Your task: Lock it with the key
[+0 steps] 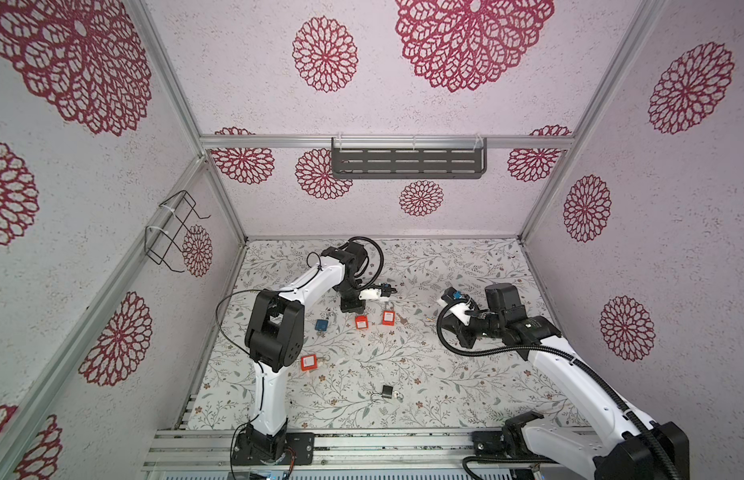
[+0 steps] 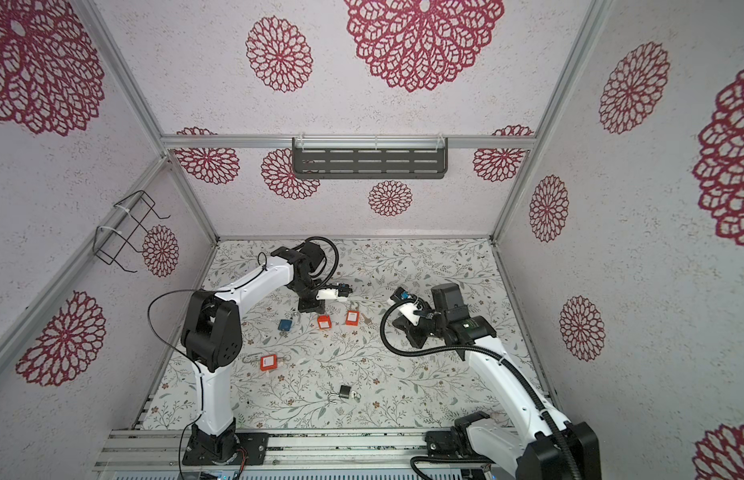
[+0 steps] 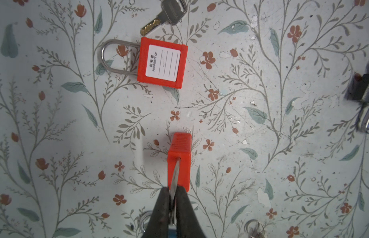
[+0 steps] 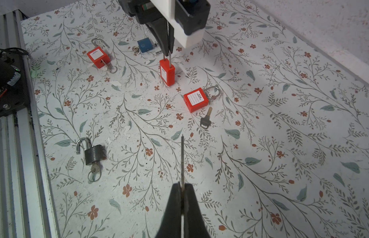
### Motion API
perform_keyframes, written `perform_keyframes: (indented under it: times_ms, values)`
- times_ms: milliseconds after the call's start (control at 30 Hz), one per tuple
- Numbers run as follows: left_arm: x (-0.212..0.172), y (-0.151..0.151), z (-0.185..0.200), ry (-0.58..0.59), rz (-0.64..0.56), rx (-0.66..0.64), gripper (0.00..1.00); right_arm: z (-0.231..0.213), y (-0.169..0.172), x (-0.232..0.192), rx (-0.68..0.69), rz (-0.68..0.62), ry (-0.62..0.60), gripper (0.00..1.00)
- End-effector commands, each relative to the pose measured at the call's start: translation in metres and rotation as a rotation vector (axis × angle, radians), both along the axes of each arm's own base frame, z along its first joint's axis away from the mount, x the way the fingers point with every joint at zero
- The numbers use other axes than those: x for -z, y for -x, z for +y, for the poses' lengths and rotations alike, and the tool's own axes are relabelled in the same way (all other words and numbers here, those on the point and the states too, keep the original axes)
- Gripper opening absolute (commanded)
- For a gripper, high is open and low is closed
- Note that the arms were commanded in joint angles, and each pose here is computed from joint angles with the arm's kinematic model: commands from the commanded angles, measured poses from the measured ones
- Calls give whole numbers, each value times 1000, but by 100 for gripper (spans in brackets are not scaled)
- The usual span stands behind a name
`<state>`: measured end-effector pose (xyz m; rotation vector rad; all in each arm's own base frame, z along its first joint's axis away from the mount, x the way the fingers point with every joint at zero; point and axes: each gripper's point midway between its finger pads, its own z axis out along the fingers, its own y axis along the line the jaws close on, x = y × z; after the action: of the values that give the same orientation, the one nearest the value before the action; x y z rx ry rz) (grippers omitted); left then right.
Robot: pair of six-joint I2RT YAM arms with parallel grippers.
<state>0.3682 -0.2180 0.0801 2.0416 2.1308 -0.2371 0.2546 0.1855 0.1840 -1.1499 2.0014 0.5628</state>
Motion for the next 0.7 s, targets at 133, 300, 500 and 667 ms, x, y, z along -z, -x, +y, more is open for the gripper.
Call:
perform_keyframes:
  times_ms: [133, 300, 500, 667]
  values:
    - [4, -18, -5, -8, -61, 7, 20, 8, -1, 1, -22, 24, -33, 0]
    - [9, -31, -4, -23, -108, -10, 21, 10, -3, 4, -29, 38, -32, 0]
    - [17, -42, -5, -31, -141, -24, 22, 12, -5, 7, -33, 48, -29, 0]
    - [19, -56, -6, -28, -180, -61, 22, 13, -7, 10, -34, 57, -30, 0]
